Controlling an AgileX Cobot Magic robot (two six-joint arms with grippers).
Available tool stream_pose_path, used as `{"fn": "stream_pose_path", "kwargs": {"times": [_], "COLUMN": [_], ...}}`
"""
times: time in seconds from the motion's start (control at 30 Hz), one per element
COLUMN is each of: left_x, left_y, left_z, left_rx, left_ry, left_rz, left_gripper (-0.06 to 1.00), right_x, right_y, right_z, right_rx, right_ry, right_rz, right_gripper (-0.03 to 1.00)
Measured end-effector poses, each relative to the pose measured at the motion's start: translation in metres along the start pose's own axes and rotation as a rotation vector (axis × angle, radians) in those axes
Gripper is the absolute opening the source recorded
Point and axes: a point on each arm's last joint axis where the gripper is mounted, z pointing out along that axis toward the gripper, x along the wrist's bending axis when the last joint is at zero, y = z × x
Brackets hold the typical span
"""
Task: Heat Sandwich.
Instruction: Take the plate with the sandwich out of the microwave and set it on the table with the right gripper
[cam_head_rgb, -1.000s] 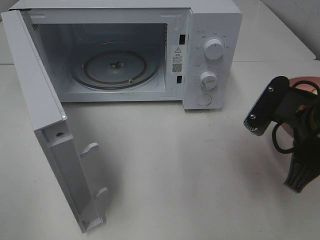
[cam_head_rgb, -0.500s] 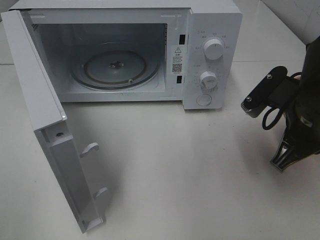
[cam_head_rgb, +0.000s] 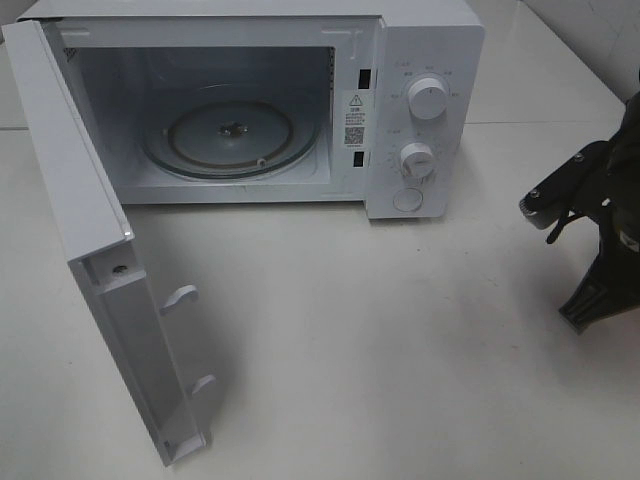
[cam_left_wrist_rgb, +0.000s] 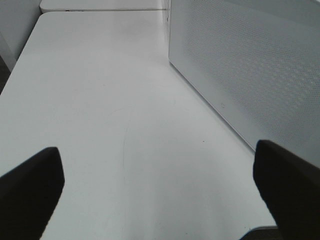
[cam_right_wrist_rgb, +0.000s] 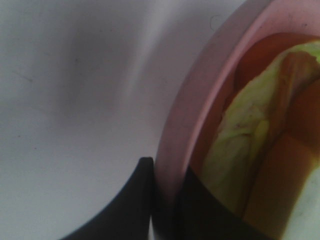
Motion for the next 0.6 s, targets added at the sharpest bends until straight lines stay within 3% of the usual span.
{"fn": "stream_pose_path", "kwargs": {"times": [0.3,0.6], "left_x": [0.0,0.0], "left_y": [0.0,0.0], "left_z": [0.0,0.0], "left_rx": [0.0,0.0], "left_ry": [0.0,0.0], "left_rz": [0.0,0.0], "left_gripper": [0.97,0.97], "right_x": [-0.001,0.009], "right_y": [0.003,0.007], "right_z": [0.019,0.035], "right_rx": [0.032,0.06], "right_ry": [0.0,-0.017], "right_rz": [0.063,0.046], "right_gripper": [0.09,0.09]}}
